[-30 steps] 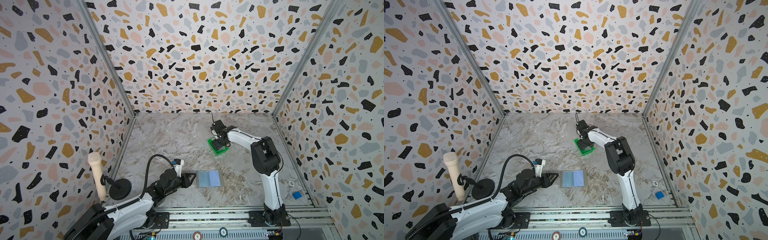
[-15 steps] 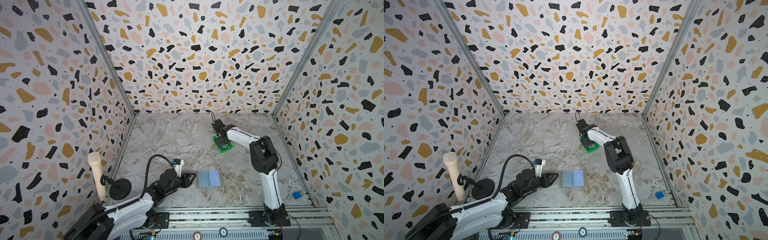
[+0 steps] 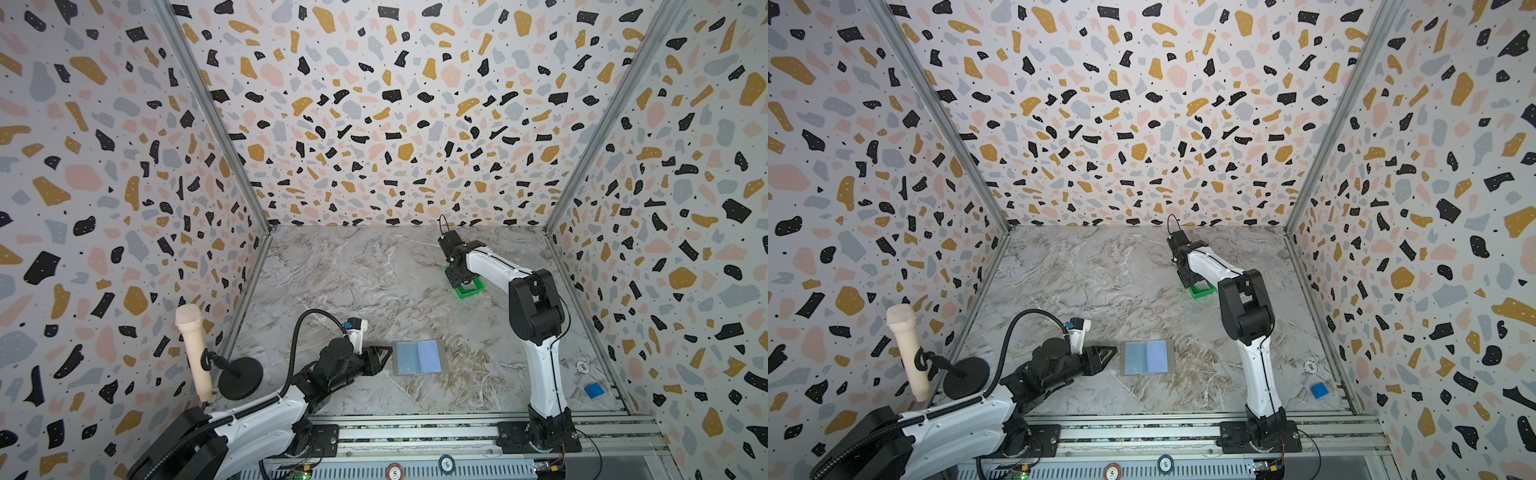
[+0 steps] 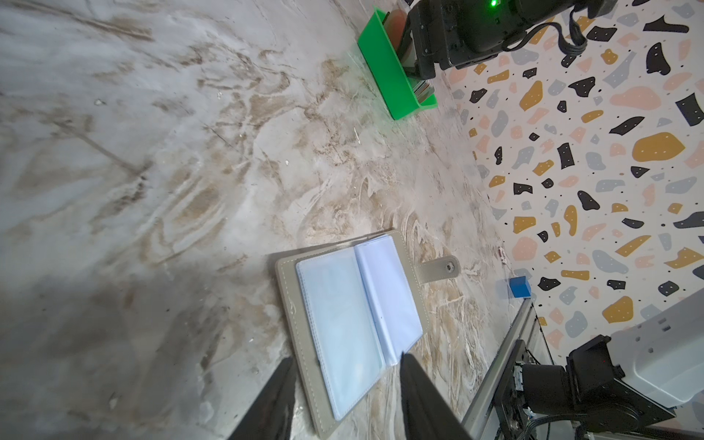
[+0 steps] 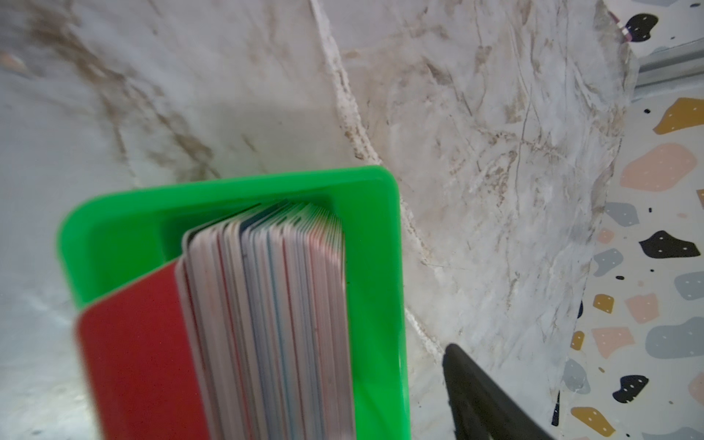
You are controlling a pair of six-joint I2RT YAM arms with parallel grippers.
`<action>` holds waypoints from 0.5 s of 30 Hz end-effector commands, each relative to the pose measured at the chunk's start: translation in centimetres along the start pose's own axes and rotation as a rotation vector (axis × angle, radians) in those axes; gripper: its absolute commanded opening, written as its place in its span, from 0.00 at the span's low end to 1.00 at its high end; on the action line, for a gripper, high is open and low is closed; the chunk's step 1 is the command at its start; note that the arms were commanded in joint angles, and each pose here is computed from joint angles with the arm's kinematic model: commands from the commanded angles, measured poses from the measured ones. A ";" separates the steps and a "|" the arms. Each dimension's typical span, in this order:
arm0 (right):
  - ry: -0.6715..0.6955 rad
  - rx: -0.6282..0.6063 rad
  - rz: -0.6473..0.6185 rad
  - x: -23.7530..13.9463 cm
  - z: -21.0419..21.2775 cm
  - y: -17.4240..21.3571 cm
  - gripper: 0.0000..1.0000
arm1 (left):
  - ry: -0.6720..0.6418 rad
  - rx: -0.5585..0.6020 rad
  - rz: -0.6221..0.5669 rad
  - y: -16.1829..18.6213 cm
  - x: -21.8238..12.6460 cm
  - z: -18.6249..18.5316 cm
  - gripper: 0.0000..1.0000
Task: Put the credit cards into the card holder
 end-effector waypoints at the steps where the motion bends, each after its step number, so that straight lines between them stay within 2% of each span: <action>1: -0.052 0.093 -0.025 -2.0 -2.7 -0.2 0.81 | 0.029 0.003 -0.031 -0.7 -0.2 -0.6 0.47; 8: -0.218 0.151 0.051 1.3 -2.5 1.1 0.79 | 0.049 0.007 -0.025 -0.9 -0.2 -1.1 0.47; 10: -0.270 0.148 0.054 1.6 -2.0 1.2 0.73 | 0.055 0.010 -0.024 -0.9 -0.2 -1.2 0.47; 15: -0.378 0.129 0.024 0.5 -0.1 0.8 0.50 | 0.080 0.028 -0.023 -1.5 0.0 -2.1 0.46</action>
Point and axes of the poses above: each gripper's point midway between its finger pads, its own x axis out along the fingers, its own z axis along the line the jaws close on, y = z × x, the point moved 3 cm from there along -x, back along the fingers, and after that the axes turned 1 degree about x, right-handed, at the moved point
